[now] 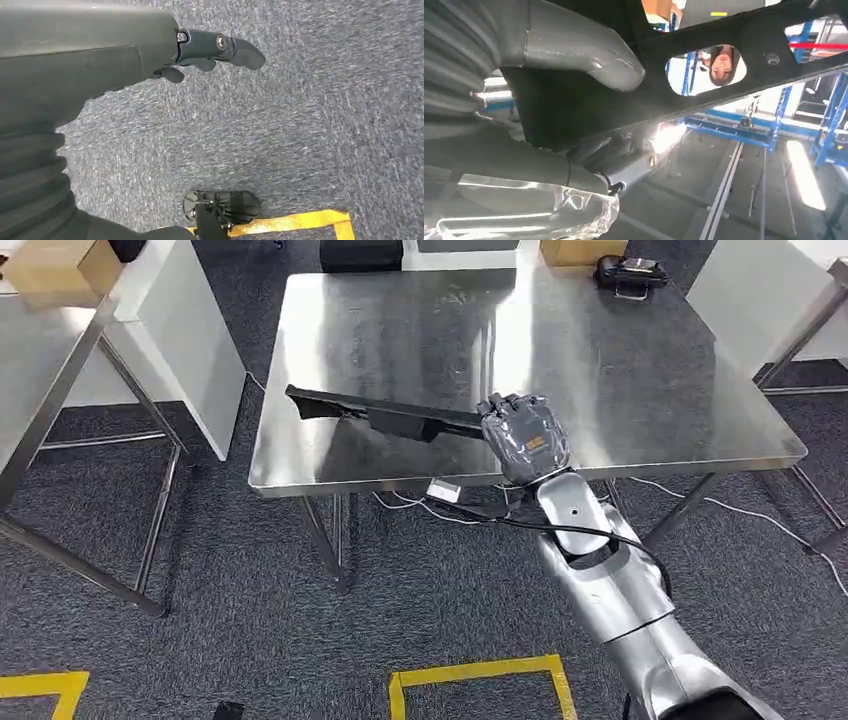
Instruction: Take the parts from the cabinet and place them on the table.
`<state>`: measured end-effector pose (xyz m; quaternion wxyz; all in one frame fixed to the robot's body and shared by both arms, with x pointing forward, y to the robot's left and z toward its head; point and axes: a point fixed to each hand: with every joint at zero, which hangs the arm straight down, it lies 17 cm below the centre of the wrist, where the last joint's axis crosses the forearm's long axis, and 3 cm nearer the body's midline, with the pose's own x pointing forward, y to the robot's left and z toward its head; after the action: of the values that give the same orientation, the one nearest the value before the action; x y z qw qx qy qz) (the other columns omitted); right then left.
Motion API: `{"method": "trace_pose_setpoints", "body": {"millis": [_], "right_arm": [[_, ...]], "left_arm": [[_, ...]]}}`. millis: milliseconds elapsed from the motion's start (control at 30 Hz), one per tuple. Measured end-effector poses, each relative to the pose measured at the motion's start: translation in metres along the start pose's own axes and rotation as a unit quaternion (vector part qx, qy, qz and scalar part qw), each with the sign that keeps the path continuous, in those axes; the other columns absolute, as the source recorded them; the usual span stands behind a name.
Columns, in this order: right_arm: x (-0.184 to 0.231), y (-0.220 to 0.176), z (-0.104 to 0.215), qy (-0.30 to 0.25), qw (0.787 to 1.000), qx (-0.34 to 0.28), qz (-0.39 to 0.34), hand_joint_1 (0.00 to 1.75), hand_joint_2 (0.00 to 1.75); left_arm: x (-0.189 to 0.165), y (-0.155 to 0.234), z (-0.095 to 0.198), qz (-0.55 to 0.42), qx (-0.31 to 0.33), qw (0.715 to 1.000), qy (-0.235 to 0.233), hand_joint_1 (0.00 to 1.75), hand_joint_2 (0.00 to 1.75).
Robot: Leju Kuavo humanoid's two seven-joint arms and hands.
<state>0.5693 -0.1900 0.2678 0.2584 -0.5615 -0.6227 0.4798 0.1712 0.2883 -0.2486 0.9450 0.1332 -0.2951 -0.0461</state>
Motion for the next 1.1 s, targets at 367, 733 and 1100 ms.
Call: {"method": "trace_pose_setpoints", "body": {"millis": [367, 733, 1100], "right_arm": [[-0.005, -0.003, -0.001, 0.006, 1.000, -0.003, 0.000, 1.75, 1.75], [-0.011, 0.000, 0.002, 0.014, 1.000, 0.001, 0.000, 1.75, 1.75], [-0.078, 0.011, 0.014, 0.072, 0.997, 0.014, 0.029, 1.75, 1.75]], "left_arm": [[0.000, 0.001, 0.000, -0.001, 0.001, 1.000, -0.001, 0.00, 1.75], [0.001, 0.004, -0.001, 0.000, 0.003, 1.000, -0.002, 0.00, 1.75], [-0.002, 0.000, 0.001, 0.006, 0.001, 1.000, 0.000, 0.00, 1.75]]}}
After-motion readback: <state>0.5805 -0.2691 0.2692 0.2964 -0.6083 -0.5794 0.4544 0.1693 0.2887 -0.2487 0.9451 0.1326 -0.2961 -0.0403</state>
